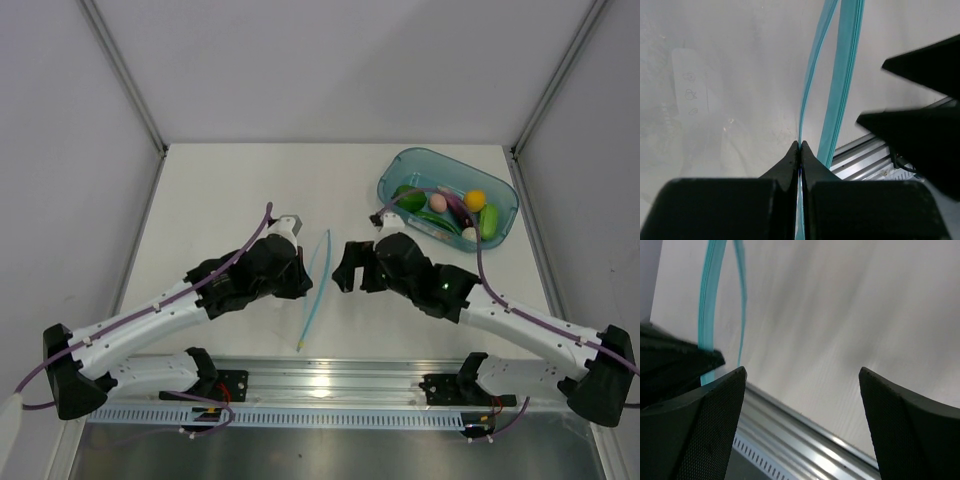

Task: Place the food in the zip-top bag and seal the zipper
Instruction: Pick up the fake vegetable from the bin.

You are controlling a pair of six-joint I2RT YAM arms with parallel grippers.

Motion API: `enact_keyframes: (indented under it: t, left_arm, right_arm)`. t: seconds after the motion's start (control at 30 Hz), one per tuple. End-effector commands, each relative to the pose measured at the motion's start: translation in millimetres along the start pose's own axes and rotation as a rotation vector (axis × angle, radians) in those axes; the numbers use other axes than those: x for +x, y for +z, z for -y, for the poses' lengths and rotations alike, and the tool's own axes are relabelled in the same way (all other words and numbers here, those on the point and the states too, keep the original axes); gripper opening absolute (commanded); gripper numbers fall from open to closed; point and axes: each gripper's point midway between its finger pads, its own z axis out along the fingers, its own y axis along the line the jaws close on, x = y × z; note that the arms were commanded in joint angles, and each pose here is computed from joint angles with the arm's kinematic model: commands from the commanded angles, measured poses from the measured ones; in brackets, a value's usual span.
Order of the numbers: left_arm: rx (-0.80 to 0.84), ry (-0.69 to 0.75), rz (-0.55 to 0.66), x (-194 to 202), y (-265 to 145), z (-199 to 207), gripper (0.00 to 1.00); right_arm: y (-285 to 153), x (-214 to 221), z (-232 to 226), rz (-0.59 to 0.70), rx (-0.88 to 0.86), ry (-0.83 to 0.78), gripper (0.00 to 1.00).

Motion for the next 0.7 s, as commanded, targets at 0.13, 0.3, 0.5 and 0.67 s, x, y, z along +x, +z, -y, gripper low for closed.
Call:
enact_keyframes:
  t: [0.13,0.3,0.5,0.67]
  left_arm:
    - [0.000,0.019,0.072,-18,0,3,0.01]
    - [-0.012,0.037,0.089,-25,-2,-1,0.01]
    - [0.012,0.043,0.077,-27,0,-3,0.01]
    - [0.068,0.050,0.039,-21,4,7,0.01]
  right_arm:
    - [-23,-116,83,0.188,0.291,0.031,0.96]
    - [-21,-170,143,0.239,0.414,0.059,0.97]
    - [-16,-225,230,0.241,0.674,0.073,0.98]
    - [-9,-247,299,0.198,0.804,0.122,0.98]
